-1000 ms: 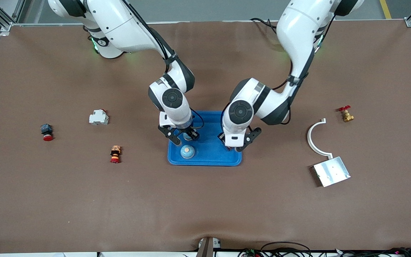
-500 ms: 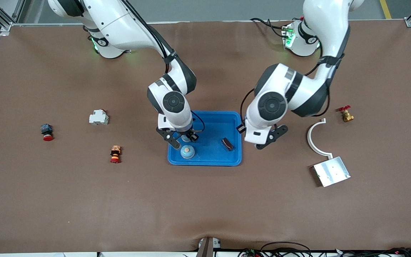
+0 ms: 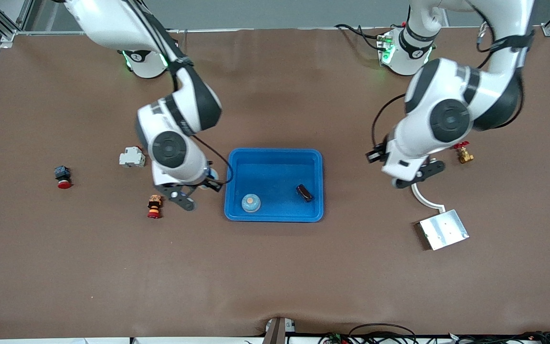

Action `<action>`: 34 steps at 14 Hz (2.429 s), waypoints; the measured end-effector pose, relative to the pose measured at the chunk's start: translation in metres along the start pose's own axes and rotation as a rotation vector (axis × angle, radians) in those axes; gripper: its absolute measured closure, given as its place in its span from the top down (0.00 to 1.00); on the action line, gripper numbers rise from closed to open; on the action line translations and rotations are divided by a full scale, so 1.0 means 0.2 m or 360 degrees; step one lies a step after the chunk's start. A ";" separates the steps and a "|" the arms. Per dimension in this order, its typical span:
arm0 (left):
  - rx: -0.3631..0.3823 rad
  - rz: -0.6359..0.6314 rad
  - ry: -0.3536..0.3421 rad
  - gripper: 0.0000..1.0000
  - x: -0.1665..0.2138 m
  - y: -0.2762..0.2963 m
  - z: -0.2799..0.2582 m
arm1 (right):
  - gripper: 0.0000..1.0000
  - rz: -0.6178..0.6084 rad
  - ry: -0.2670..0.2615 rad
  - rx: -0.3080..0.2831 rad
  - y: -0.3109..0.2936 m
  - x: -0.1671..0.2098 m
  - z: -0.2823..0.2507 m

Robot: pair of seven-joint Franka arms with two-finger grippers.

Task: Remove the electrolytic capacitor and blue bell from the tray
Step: 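Set the capacitor by the bracket while the right gripper carries the bell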

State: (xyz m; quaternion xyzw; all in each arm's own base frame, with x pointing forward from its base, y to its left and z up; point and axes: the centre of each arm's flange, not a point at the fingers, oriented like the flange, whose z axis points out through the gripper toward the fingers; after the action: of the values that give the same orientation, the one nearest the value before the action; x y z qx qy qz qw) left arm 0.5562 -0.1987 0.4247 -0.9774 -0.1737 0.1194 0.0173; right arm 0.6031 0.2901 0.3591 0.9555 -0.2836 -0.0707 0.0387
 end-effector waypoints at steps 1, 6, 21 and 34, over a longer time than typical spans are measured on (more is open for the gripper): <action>0.0007 0.0035 0.0003 0.34 0.04 -0.13 -0.01 | 0.66 -0.0028 -0.0005 0.0008 0.07 0.06 -0.05; -0.0019 0.0226 0.0020 0.34 0.29 -0.72 -0.03 | 0.66 -0.0206 -0.0042 0.0017 0.39 0.28 -0.18; 0.0040 0.0367 0.0153 0.34 0.77 -1.01 0.74 | 0.66 -0.0857 -0.0131 0.0144 1.62 1.04 -0.18; 0.0040 0.0394 0.0079 0.34 0.83 -0.96 1.06 | 0.66 -0.0976 0.0030 0.0185 2.00 0.87 0.17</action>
State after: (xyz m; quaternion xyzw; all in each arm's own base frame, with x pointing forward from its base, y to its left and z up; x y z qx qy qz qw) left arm 0.5917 0.0366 0.1965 -0.9937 -0.0498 0.0987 0.0191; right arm 0.5279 -0.1408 0.3523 0.9978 0.0147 -0.0538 -0.0366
